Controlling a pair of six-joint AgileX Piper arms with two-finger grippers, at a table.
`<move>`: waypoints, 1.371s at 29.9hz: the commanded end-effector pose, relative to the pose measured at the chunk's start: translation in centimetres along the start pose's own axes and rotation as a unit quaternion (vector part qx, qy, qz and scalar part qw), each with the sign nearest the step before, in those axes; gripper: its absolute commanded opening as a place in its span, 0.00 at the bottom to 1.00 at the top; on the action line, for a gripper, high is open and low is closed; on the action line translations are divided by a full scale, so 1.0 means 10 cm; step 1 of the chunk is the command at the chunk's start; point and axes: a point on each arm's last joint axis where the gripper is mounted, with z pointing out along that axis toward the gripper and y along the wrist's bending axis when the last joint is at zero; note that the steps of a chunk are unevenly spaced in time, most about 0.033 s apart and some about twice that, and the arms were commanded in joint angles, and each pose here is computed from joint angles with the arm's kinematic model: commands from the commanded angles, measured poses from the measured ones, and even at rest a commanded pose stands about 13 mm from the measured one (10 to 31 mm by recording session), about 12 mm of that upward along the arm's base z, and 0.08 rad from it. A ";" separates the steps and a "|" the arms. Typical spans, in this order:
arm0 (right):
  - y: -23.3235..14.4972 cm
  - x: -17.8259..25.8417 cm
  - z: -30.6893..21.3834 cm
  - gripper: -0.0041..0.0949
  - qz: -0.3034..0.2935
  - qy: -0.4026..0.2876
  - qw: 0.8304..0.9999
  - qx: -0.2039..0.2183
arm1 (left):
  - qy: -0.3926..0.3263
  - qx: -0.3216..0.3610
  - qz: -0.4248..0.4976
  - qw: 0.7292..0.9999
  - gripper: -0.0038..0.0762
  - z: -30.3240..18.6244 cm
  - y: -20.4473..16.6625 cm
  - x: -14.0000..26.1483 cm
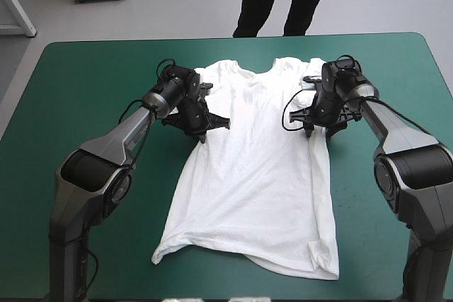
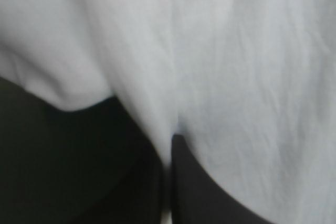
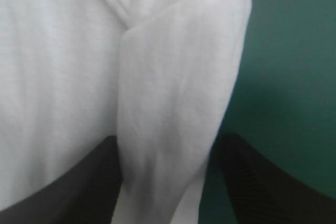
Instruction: Fold the cloth
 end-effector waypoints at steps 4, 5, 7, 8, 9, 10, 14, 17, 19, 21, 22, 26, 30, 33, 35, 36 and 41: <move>-0.03 -0.03 -0.09 0.55 0.012 -0.005 1.000 0.004 | -0.019 -0.039 0.011 0.999 0.04 0.00 0.10 -0.04; -0.03 -0.02 -0.06 0.52 0.015 0.003 1.000 0.006 | -0.019 -0.039 0.011 0.999 0.04 0.00 0.10 -0.04; -0.04 0.00 -0.02 0.36 0.015 0.019 1.000 0.008 | -0.019 -0.039 0.011 0.999 0.04 0.00 0.10 -0.04; -0.04 0.01 -0.02 0.27 0.015 0.023 1.000 0.008 | -0.019 -0.039 0.012 0.999 0.04 0.00 0.10 -0.04; -0.04 0.01 -0.02 0.15 0.015 0.024 1.000 0.008 | -0.022 -0.041 0.017 0.999 0.04 -0.01 0.10 -0.04; -0.04 0.01 -0.05 0.02 0.015 0.020 1.000 0.008 | -0.025 -0.044 0.018 0.999 0.04 -0.03 0.11 -0.05; -0.04 0.01 -0.24 0.03 0.010 -0.004 1.000 0.006 | -0.057 -0.050 0.024 0.997 0.04 -0.22 0.09 -0.14; -0.04 0.04 -0.46 0.02 0.009 -0.033 0.999 0.004 | -0.077 -0.048 0.031 0.995 0.04 -0.41 0.07 -0.20; -0.06 0.07 -0.62 0.02 0.006 -0.052 0.999 0.009 | -0.095 -0.044 0.035 0.994 0.04 -0.56 0.05 -0.24; -0.07 0.10 -0.79 0.02 0.005 -0.071 0.997 0.009 | -0.129 -0.036 0.041 0.990 0.04 -0.77 0.03 -0.27; -0.08 0.12 -0.88 0.02 0.004 -0.084 0.996 0.012 | -0.145 -0.032 0.042 0.988 0.04 -0.88 0.02 -0.28; -0.12 0.22 -1.21 0.02 0.006 -0.125 0.992 0.010 | -0.206 -0.032 0.052 0.977 0.04 -1.32 0.02 -0.25; -0.13 0.33 -1.49 0.02 0.001 -0.160 0.987 0.005 | -0.249 -0.035 0.056 0.966 0.04 -1.71 0.06 -0.12; -0.14 0.43 -1.77 0.02 -0.001 -0.199 0.980 0.000 | -0.279 -0.028 0.057 0.958 0.04 -2.00 0.08 0.02; -0.14 0.50 -2.00 0.02 -0.006 -0.232 0.973 -0.004 | -0.301 -0.023 0.057 0.952 0.04 -2.22 0.10 0.14; -0.15 0.53 -2.11 0.02 -0.007 -0.246 0.969 -0.006 | -0.313 -0.020 0.057 0.948 0.04 -2.32 0.12 0.20; -0.16 0.73 -2.74 0.02 -0.013 -0.328 0.944 -0.019 | -0.366 -0.006 0.055 0.929 0.04 -2.80 0.18 0.54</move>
